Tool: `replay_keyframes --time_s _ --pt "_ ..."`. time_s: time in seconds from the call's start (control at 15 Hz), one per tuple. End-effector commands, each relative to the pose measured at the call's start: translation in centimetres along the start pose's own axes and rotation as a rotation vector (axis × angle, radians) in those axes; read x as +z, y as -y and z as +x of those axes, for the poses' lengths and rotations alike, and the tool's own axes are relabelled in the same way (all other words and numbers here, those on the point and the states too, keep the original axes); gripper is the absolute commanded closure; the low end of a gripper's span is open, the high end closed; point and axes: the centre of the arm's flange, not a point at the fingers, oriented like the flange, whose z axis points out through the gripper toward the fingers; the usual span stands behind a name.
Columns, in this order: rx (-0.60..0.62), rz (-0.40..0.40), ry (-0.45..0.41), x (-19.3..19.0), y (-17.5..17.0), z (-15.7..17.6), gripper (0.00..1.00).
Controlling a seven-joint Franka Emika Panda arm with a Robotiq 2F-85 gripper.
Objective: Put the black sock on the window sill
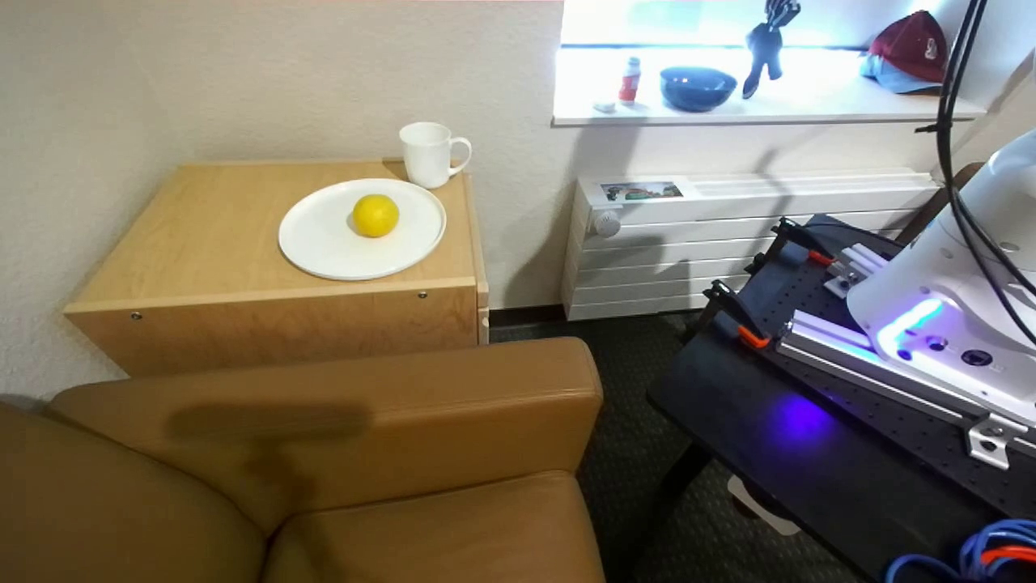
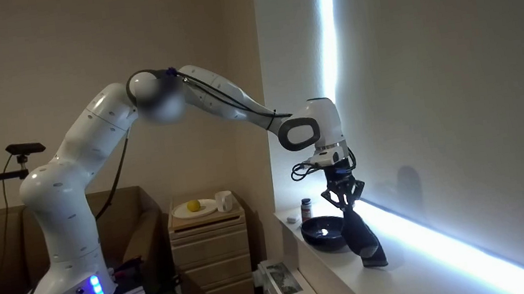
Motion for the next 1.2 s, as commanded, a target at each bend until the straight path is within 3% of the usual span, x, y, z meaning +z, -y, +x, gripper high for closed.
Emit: replay_keyframes --time_s 0.0,0.27,0.4,0.8,0.87,1.0,1.13 --pt "0.103 0.027 -0.036 1.7 0.7 -0.7 0.97" --pt "0.307 0.077 -0.072 3.3 2.7 -1.8 0.97" --pt "0.380 0.065 -0.080 4.2 3.6 -2.3 0.97" --pt "0.473 0.030 -0.170 7.5 3.9 -5.3 0.97" --pt "0.487 0.017 -0.189 8.1 3.9 -5.4 0.65" --pt "0.504 -0.021 -0.213 9.0 3.7 -5.4 0.59" --pt "0.537 -0.056 -0.238 9.4 3.6 -4.9 0.43"
